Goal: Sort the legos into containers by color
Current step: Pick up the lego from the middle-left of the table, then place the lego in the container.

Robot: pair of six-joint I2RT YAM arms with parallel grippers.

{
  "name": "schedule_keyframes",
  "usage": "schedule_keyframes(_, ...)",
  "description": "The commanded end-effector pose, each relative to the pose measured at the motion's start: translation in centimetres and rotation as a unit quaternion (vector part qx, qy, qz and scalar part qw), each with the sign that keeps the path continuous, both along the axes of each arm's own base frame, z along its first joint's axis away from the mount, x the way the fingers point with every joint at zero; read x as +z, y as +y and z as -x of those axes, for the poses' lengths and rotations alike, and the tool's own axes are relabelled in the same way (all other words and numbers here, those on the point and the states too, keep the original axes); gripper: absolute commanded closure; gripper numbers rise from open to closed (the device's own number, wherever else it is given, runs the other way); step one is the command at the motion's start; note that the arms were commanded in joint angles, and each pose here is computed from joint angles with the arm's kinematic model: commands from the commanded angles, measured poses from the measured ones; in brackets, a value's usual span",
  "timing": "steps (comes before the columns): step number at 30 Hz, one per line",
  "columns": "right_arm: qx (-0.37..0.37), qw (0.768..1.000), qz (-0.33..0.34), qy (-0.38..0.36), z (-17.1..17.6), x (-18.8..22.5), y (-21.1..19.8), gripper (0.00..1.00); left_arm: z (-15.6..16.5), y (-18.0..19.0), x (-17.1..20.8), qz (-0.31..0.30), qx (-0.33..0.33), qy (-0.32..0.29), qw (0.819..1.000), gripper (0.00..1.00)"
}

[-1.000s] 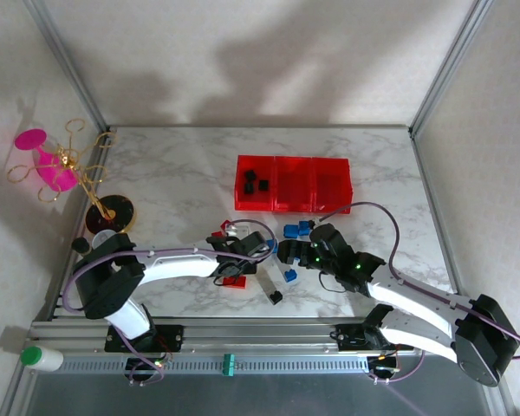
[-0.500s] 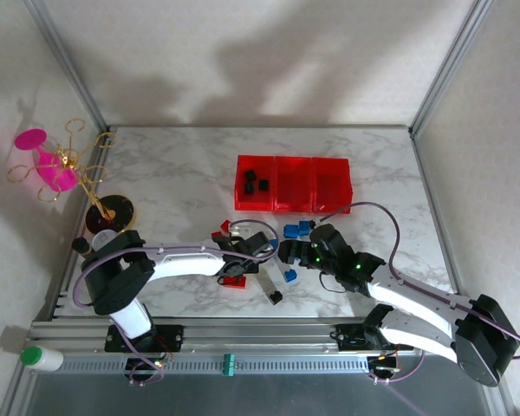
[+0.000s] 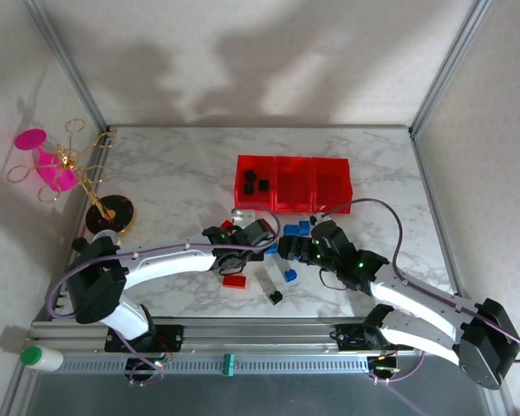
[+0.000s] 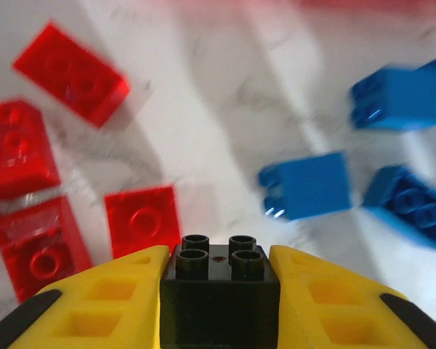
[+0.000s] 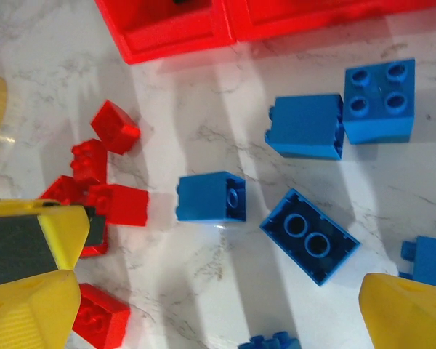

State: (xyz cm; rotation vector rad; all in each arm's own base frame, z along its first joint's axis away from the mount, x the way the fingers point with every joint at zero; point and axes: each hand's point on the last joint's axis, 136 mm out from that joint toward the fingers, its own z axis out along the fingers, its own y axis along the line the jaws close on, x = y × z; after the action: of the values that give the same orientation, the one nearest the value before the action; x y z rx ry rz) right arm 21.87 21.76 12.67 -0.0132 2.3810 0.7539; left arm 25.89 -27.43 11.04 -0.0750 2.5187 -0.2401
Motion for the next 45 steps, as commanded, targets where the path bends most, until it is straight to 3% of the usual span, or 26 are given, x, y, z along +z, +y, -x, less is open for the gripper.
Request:
schedule_keyframes(1, -0.018, 0.999, -0.012, -0.025, -1.2, 2.4, -0.5, 0.01, -3.3, 0.2, 3.6, -0.016, 0.011, -0.052, 0.998, 0.67)
schedule_keyframes(6, -0.038, 0.998, -0.019, -0.042, -2.4, 3.7, -1.7, 0.01, -8.3, 0.0, 6.4, -0.020, 0.026, -0.086, 0.996, 0.67)
schedule_keyframes(10, -0.040, 0.998, -0.028, -0.048, -3.0, 4.3, -1.8, 0.01, -12.4, 0.0, 6.5, -0.030, 0.041, -0.099, 0.994, 0.67)
schedule_keyframes(17, -0.046, 0.998, -0.015, -0.046, -4.2, 4.1, -2.1, 0.01, -18.8, 0.6, 3.7, -0.051, 0.070, -0.091, 0.992, 0.67)
schedule_keyframes(25, -0.044, 0.998, -0.010, -0.039, -4.5, 3.4, -1.9, 0.01, -23.4, 0.0, -0.5, -0.049, 0.066, -0.064, 0.995, 0.67)
schedule_keyframes(32, -0.046, 0.998, -0.013, -0.037, -4.4, 3.5, -2.0, 0.01, -24.1, 0.1, -1.4, -0.067, 0.056, -0.048, 0.995, 0.59)
schedule_keyframes(39, -0.042, 0.998, -0.014, -0.037, -4.4, 3.6, -1.9, 0.01, -23.0, 0.8, 1.0, -0.058, 0.048, -0.057, 0.996, 0.53)
schedule_keyframes(45, -0.041, 0.999, -0.007, -0.035, -4.3, 3.7, -2.1, 0.01, -19.3, 0.3, 3.8, -0.015, 0.016, -0.058, 0.998, 0.52)
